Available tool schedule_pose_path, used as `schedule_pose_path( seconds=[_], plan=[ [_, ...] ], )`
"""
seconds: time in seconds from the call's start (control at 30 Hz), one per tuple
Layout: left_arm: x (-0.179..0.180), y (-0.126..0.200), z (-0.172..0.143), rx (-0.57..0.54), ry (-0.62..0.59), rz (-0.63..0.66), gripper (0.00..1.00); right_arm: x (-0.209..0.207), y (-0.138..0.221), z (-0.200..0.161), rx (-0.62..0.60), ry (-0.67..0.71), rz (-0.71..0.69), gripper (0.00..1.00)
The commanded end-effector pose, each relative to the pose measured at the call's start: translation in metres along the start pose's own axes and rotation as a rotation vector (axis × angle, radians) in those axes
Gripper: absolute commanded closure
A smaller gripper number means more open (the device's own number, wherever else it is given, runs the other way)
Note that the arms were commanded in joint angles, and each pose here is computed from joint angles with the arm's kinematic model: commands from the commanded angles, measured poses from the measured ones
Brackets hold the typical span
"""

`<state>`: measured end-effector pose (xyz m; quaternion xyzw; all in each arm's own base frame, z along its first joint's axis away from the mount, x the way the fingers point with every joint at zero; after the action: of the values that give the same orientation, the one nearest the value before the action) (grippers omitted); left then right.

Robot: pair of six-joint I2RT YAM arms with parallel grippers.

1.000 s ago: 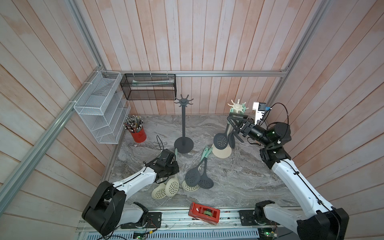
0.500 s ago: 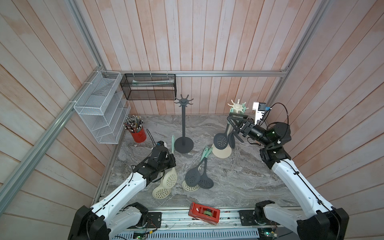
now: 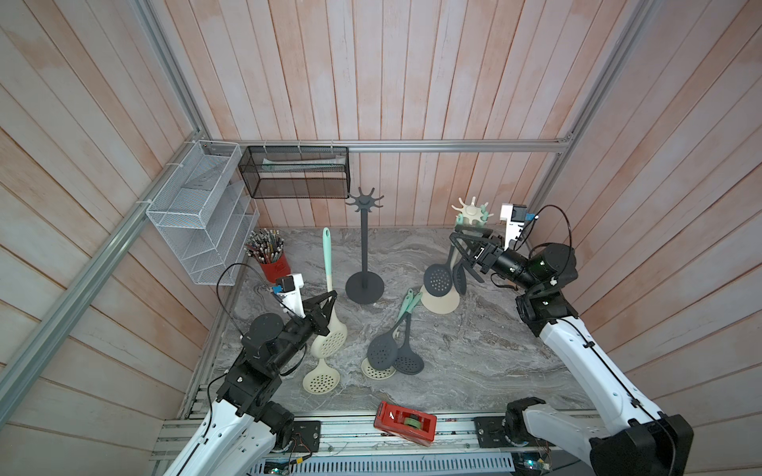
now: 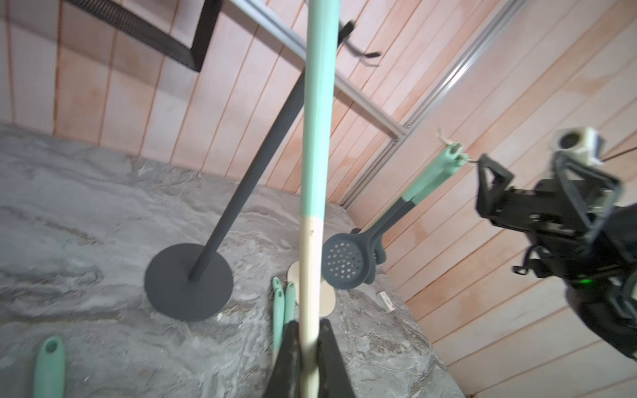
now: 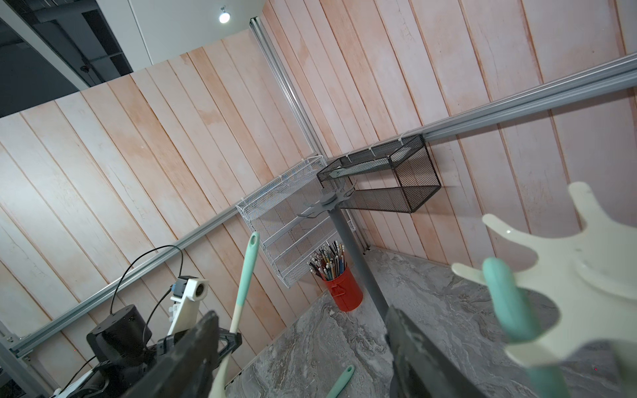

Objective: Hang the skimmer on the kitchen utensil rack
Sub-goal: Pick up the skimmer from the center of the board.

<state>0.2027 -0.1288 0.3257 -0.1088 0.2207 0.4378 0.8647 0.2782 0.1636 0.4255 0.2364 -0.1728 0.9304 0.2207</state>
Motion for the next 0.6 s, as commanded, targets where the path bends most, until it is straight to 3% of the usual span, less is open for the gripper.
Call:
schedule_pose_path(
  seconds=[0.0, 0.2, 0.33, 0.57],
  plan=[
    [-0.033, 0.004, 0.023, -0.080, -0.112, -0.193, 1.00, 0.005, 0.005, -0.004, -0.004, 0.057, 0.023, 0.22],
    [-0.074, -0.003, 0.031, -0.054, -0.159, -0.485, 1.00, 0.013, 0.004, -0.022, 0.032, 0.028, 0.164, 0.21],
    [-0.095, -0.010, 0.025, 0.023, -0.159, -0.697, 1.00, 0.037, -0.012, -0.039, 0.100, 0.059, 0.264, 0.18],
    [-0.107, -0.021, 0.013, 0.090, -0.162, -0.868, 1.00, 0.056, -0.025, -0.050, 0.123, 0.130, 0.302, 0.13]
  ],
)
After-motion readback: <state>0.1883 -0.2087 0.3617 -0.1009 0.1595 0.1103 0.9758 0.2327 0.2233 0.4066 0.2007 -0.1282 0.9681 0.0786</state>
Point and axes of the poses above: each gripper's point midway between its finger pads, its own y axis back along the fingers, its own x axis along the line the jaws close on, z = x × y, the point moved 4 cm from there along y, back along the fingers, and after that the axes turned 3 degrees about -y, right-handed, at the moved point
